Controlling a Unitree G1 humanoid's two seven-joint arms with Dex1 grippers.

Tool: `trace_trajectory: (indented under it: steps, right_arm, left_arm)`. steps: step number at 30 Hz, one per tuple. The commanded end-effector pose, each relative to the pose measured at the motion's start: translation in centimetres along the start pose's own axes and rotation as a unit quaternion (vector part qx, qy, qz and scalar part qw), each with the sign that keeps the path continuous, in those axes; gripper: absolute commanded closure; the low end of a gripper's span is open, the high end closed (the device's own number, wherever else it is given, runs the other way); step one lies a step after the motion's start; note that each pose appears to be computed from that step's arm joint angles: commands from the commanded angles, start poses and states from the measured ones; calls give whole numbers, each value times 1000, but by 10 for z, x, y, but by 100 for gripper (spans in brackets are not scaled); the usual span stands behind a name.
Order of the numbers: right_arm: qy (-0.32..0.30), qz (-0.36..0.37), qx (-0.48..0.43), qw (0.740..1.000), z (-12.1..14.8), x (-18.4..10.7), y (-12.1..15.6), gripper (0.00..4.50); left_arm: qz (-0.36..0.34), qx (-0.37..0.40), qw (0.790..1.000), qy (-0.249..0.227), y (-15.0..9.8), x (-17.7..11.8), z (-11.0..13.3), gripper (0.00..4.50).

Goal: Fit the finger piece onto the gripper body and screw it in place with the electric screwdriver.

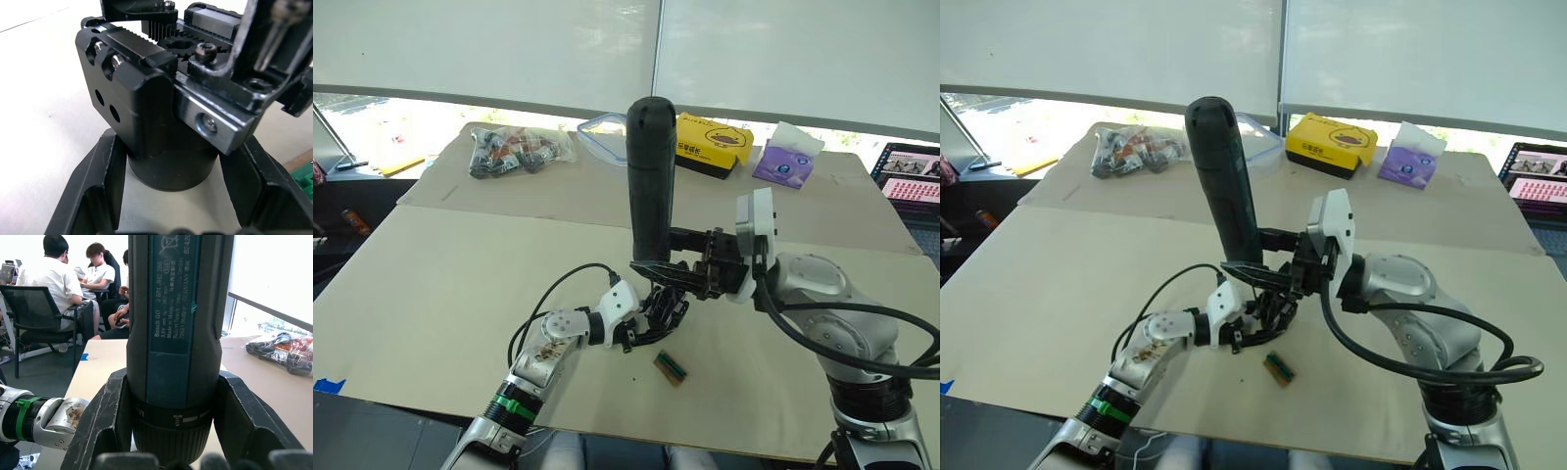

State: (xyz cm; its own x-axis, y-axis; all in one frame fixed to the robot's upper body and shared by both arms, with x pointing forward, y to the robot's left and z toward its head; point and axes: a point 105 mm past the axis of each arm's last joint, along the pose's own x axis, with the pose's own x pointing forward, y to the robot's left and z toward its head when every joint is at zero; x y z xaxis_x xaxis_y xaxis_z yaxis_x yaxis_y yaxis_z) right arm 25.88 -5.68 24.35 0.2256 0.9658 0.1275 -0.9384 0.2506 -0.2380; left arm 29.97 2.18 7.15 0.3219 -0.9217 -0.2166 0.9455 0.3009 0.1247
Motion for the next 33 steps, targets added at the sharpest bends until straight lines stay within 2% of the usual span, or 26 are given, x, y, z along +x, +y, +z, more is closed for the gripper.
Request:
trace_trajectory:
  steps: [1,21,33]
  right_arm:
    - [-20,7,-26,999,12,0,5,260]
    - [-16,1,-28,999,8,-2,3,260]
    - [-25,-48,7,999,-10,-13,-6,260]
  left_arm:
    - [-31,-33,998,44,-18,4,-25,224]
    - [-33,-34,998,45,-17,4,-25,224]
    - [-35,-36,998,48,-18,3,-27,224]
